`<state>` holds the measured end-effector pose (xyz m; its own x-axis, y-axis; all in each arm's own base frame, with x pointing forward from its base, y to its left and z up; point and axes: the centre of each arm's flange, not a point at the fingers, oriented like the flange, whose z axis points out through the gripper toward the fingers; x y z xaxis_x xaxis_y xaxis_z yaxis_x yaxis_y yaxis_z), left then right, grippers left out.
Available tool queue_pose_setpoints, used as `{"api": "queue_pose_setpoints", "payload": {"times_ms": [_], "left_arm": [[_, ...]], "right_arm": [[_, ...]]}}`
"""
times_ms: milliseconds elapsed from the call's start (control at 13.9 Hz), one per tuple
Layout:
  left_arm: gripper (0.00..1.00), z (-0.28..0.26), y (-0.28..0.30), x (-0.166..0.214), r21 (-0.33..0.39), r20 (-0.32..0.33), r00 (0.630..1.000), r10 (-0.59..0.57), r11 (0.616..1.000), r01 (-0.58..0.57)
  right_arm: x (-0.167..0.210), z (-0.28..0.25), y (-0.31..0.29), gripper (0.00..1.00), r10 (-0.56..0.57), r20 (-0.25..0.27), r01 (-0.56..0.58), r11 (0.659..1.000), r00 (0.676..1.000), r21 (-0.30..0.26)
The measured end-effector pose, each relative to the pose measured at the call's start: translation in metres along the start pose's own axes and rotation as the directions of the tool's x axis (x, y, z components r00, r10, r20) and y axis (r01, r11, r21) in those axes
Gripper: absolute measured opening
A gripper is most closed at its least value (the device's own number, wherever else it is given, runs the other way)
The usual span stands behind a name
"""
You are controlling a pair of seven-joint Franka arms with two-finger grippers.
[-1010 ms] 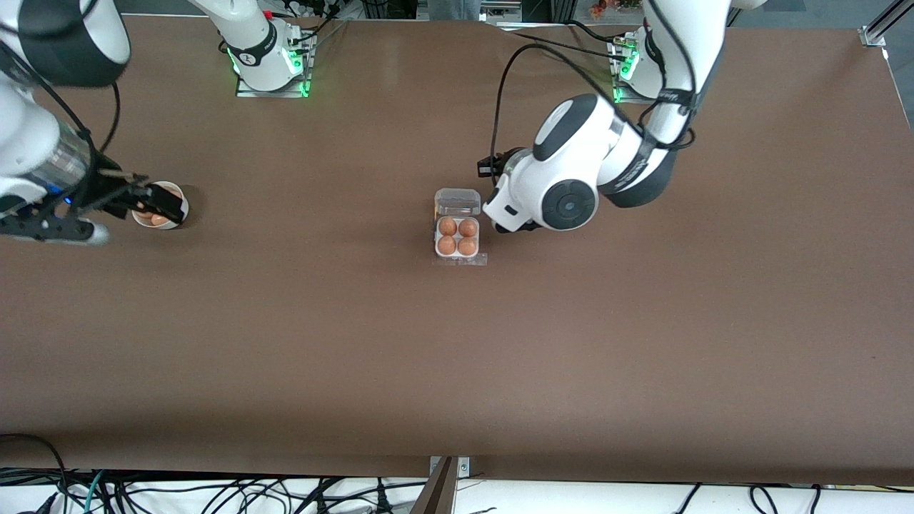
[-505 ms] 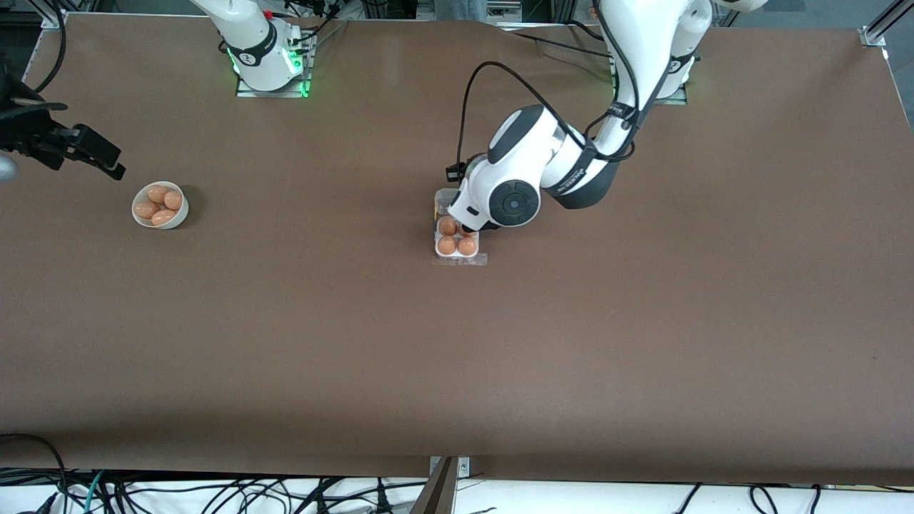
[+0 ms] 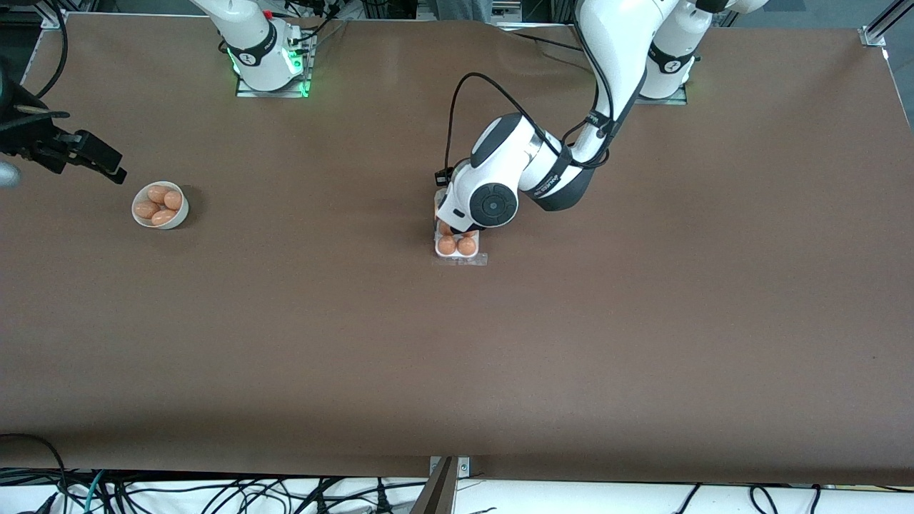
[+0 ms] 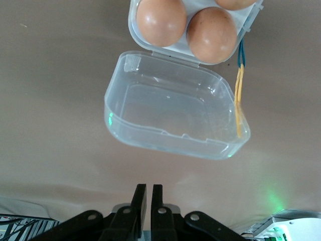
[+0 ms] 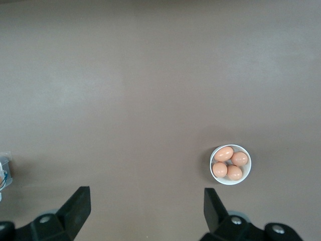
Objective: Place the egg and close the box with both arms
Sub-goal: 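Swing the clear lid over the eggs with the left gripper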
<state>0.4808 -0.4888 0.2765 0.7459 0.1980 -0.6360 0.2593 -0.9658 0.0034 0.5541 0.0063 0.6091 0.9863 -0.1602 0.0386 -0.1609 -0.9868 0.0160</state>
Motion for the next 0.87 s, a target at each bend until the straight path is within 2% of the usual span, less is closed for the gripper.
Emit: {"api": "queue_pose_setpoints", "payload": {"times_ms": [866], "left_arm": [[0.09, 0.0062, 0.0066, 0.0111, -0.033, -0.041, 0.999, -0.015, 0.999, 0.013]], "right_arm": [[0.0027, 0.0051, -0.0008, 1.00, 0.000, 0.006, 0.000, 1.000, 1.000, -0.001]]}}
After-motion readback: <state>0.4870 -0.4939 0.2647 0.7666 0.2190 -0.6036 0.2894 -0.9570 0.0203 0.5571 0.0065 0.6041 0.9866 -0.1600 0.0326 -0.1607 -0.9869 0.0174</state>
